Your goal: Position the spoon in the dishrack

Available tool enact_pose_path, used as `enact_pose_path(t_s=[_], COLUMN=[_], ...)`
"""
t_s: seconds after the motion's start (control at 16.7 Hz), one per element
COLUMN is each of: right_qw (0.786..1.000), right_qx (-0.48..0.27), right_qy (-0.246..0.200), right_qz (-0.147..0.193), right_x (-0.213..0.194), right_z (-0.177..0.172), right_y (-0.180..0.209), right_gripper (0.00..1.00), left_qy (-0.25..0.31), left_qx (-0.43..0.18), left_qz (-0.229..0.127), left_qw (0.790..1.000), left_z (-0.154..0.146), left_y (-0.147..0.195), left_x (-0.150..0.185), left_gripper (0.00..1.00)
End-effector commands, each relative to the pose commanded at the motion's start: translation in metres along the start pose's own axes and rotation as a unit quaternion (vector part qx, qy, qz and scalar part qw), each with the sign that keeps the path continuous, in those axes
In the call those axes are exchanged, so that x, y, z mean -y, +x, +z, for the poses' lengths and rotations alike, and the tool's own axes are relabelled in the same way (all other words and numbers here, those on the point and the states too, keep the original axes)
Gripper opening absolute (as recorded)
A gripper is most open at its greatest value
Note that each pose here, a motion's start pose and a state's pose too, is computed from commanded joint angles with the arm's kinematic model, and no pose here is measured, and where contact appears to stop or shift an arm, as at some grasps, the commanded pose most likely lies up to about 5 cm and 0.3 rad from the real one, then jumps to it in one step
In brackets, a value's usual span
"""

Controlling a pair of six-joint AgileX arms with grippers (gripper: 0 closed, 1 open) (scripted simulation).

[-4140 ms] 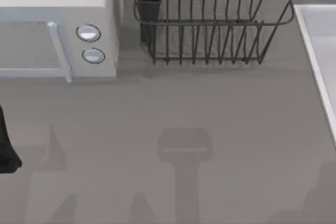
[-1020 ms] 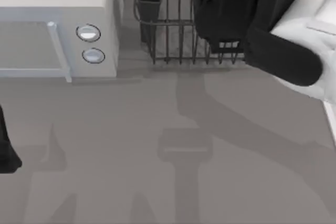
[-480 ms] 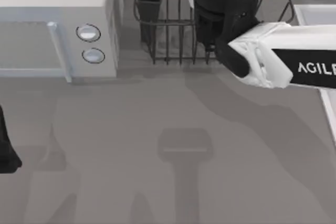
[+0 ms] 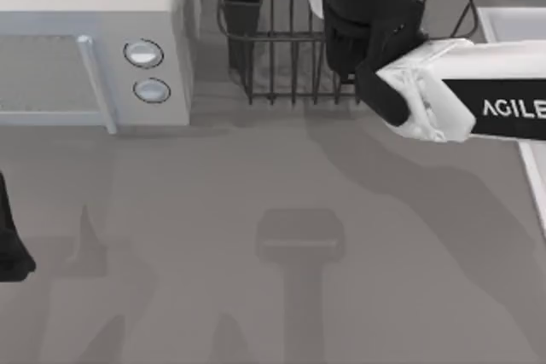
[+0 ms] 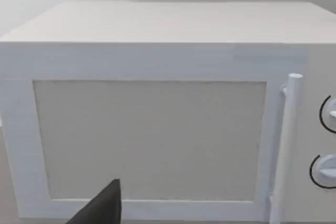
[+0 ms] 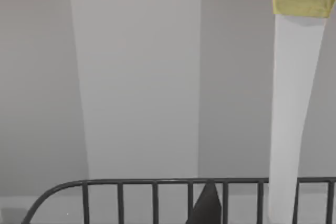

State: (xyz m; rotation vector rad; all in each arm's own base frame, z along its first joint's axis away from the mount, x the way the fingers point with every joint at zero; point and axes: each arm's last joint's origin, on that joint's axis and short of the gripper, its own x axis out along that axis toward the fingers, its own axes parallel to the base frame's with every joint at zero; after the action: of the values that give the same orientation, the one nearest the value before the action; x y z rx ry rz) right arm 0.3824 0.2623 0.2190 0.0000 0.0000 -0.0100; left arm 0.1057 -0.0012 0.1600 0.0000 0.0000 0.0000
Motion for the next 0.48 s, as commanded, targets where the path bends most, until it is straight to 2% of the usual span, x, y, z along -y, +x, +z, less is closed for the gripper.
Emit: enact_pose_path(t_s=[0.48], right_qw=[1.000], right_qx=[0.000], right_qy=[0.000], right_qz=[0.000], right_x=[0.0000], right_z=[0.0000], right_y=[0.0000], right_gripper=[0.75], left_qy=[0.000], left_qx=[0.000], left_qz=[0.000], left_qw=[1.000], left_z=[0.0000], left_y=[0.0000], left_x=[0.0000], left_gripper=[1.00])
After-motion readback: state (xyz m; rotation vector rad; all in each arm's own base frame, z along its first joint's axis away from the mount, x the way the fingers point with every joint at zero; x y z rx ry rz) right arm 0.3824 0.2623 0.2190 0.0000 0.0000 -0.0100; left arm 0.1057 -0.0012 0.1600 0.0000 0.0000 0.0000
